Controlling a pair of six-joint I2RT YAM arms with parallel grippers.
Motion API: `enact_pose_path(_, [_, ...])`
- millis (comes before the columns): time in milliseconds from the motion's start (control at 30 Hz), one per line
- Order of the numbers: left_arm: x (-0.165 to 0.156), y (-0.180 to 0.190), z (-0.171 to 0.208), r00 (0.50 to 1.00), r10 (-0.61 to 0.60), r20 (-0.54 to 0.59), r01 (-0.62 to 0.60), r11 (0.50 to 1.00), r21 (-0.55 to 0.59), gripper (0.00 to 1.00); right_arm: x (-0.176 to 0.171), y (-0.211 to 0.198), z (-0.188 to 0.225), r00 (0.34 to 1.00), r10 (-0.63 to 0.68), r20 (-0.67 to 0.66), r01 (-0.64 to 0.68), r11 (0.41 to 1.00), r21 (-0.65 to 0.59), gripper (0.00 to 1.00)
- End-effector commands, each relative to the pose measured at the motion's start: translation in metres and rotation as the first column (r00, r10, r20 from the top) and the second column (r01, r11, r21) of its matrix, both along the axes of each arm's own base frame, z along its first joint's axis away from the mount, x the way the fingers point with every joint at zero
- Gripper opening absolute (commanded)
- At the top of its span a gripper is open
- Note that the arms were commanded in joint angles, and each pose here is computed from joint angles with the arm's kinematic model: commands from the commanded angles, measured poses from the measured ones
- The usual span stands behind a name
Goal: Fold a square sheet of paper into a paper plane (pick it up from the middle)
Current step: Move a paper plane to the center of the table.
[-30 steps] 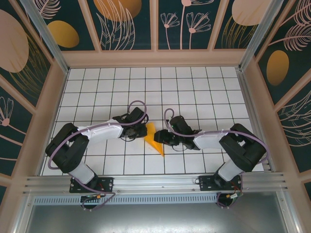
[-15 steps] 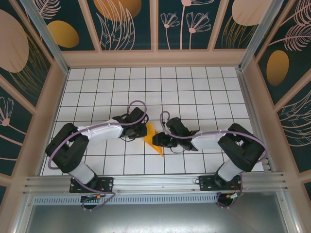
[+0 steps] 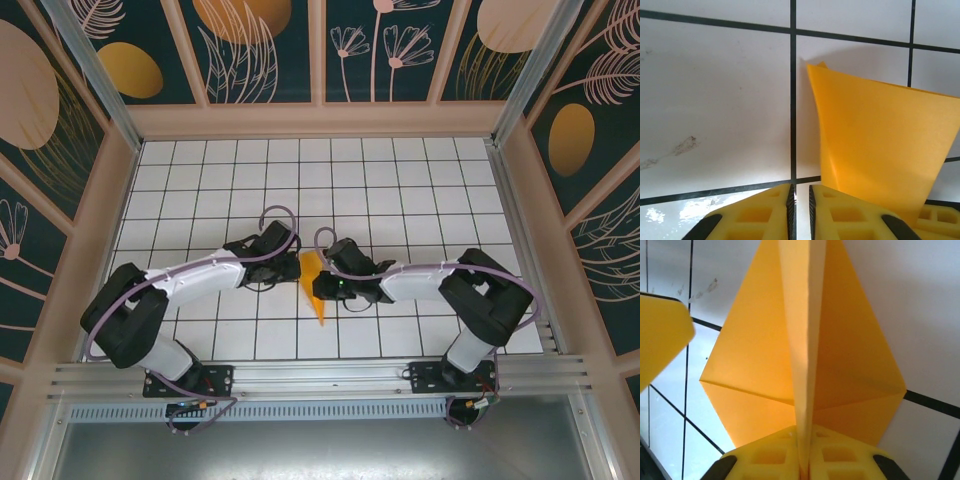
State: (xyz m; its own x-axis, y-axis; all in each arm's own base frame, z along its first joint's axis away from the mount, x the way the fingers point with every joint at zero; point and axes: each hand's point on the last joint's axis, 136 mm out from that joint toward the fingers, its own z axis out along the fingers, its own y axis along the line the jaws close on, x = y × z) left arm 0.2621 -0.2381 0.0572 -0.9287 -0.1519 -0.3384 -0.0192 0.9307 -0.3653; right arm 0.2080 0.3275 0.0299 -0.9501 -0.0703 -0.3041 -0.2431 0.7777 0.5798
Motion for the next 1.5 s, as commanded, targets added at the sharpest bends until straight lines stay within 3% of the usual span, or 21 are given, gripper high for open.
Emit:
enact_pose_path(0, [0.007,0.01,0.022,0.995,0.038,0.089,-0.037,0.999,-0.006,0.25,0.017,-0.007,0.014,0.996,-0.056,0.072,0.061,0.995,-0.076,0.08])
enact_pose_path(200, [0.015,0.041,0.063,0.952,0.164,0.259,-0.162,0.986,-0.028,0.37,0.06,-0.048,0.029,0.958,-0.216,0.187,0.267,0.909,-0.319,0.08])
enact_pose_path(433, [0.012,0.058,0.078,0.923,0.221,0.315,-0.217,0.975,-0.051,0.39,0.103,-0.053,0.018,0.953,-0.241,0.182,0.301,0.814,-0.496,0.1])
enact_pose_path(700, [0.01,0.072,0.087,0.897,0.261,0.358,-0.256,0.965,-0.063,0.4,0.123,-0.037,-0.001,0.97,-0.207,0.124,0.241,0.817,-0.523,0.15])
enact_pose_path(1033, [0.009,0.072,0.085,0.896,0.257,0.361,-0.253,0.966,-0.059,0.41,0.116,-0.037,-0.022,0.979,-0.194,0.067,0.2,0.824,-0.531,0.2])
enact_pose_path(1267, [0.01,0.073,0.085,0.896,0.256,0.363,-0.254,0.966,-0.055,0.4,0.092,-0.038,-0.053,0.993,-0.121,-0.009,0.098,0.842,-0.53,0.2])
enact_pose_path(1367, [0.01,0.074,0.085,0.894,0.259,0.367,-0.258,0.965,-0.051,0.4,0.088,-0.03,-0.043,0.999,-0.036,0.016,0.039,0.841,-0.54,0.2])
enact_pose_path(1467, [0.012,0.073,0.087,0.89,0.258,0.376,-0.258,0.965,-0.05,0.41,0.097,-0.037,-0.031,0.998,-0.052,0.043,0.067,0.821,-0.568,0.24])
